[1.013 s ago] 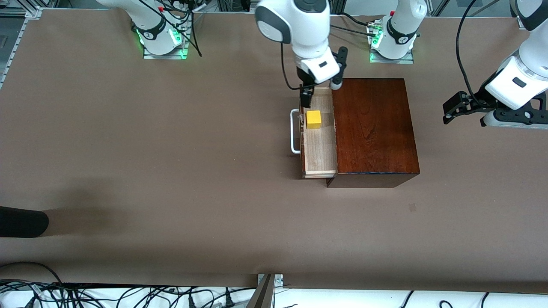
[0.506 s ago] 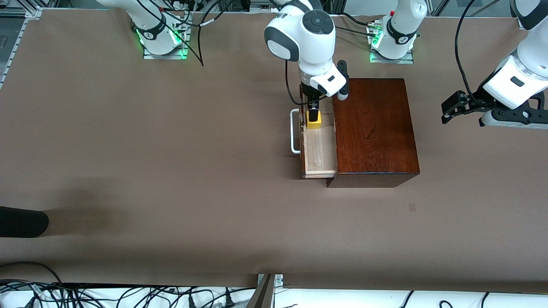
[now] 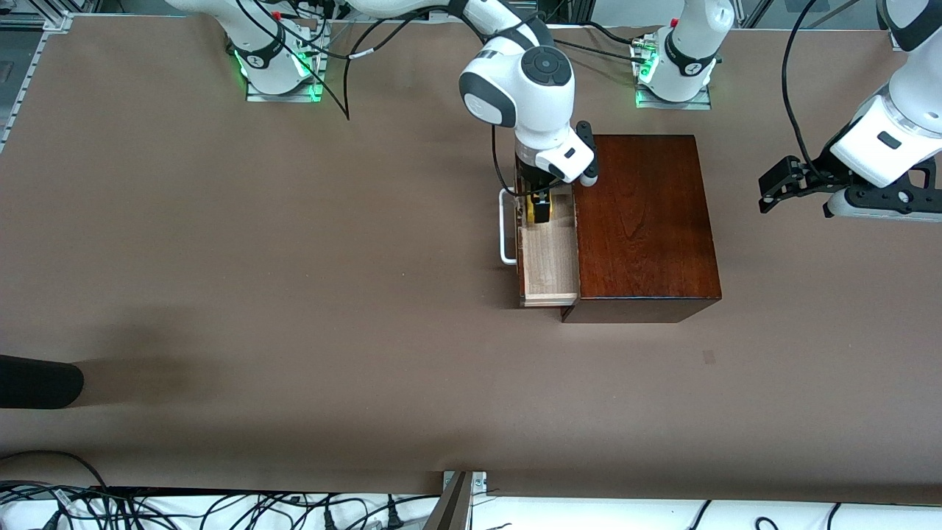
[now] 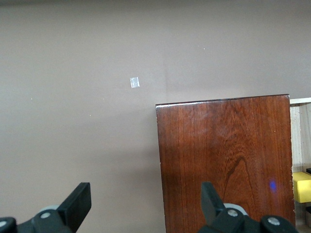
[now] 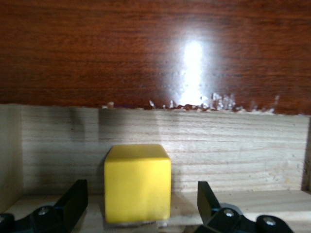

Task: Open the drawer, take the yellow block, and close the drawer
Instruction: 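Grasp the yellow cube with the right gripper and lift it out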

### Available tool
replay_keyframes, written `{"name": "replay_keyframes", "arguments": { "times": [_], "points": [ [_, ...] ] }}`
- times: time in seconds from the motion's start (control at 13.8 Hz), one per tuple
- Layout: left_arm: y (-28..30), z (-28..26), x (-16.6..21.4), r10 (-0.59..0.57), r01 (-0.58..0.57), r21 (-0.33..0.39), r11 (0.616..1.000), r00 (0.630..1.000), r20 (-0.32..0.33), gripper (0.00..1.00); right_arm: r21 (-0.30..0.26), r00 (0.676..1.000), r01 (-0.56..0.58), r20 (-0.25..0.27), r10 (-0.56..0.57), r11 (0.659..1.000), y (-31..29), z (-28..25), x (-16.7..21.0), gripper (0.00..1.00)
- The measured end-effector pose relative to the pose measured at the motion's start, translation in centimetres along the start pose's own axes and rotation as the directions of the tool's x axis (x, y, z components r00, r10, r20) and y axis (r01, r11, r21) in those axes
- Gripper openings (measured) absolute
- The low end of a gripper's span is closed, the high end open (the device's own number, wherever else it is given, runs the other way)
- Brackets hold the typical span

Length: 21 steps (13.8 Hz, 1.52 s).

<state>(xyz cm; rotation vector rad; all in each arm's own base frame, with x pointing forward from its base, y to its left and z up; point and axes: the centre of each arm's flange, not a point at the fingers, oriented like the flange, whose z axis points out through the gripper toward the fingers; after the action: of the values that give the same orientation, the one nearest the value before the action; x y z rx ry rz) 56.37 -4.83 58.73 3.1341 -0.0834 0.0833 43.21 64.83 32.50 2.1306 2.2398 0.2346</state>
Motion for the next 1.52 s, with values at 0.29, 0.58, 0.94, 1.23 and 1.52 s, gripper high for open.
{"name": "replay_keyframes", "arguments": {
  "times": [0.29, 0.58, 0.94, 1.23, 1.52],
  "points": [
    [0.0, 0.0, 0.0, 0.000, 0.000, 0.000, 1.000, 1.000, 0.000, 1.00, -0.003, 1.000, 0.000, 0.009, 0.000, 1.000, 0.2, 2.0, -0.3, 0.96],
    [0.0, 0.0, 0.0, 0.000, 0.000, 0.000, 1.000, 1.000, 0.000, 1.00, -0.011, 1.000, 0.001, 0.010, -0.001, 1.000, 0.7, 1.6, -0.4, 0.56],
    [0.0, 0.0, 0.0, 0.000, 0.000, 0.000, 1.000, 1.000, 0.000, 1.00, -0.021, 1.000, -0.012, 0.004, 0.013, 1.000, 1.9, -2.9, 0.2, 0.56],
    [0.0, 0.0, 0.0, 0.000, 0.000, 0.000, 1.000, 1.000, 0.000, 1.00, -0.061, 0.993, -0.112, -0.029, 0.111, 0.992, 4.5, -11.8, -1.7, 0.56],
    [0.0, 0.0, 0.0, 0.000, 0.000, 0.000, 1.000, 1.000, 0.000, 1.00, -0.125, 0.934, -0.356, -0.061, 0.351, 0.926, 10.3, -19.3, -8.3, 0.56]
  ]
}}
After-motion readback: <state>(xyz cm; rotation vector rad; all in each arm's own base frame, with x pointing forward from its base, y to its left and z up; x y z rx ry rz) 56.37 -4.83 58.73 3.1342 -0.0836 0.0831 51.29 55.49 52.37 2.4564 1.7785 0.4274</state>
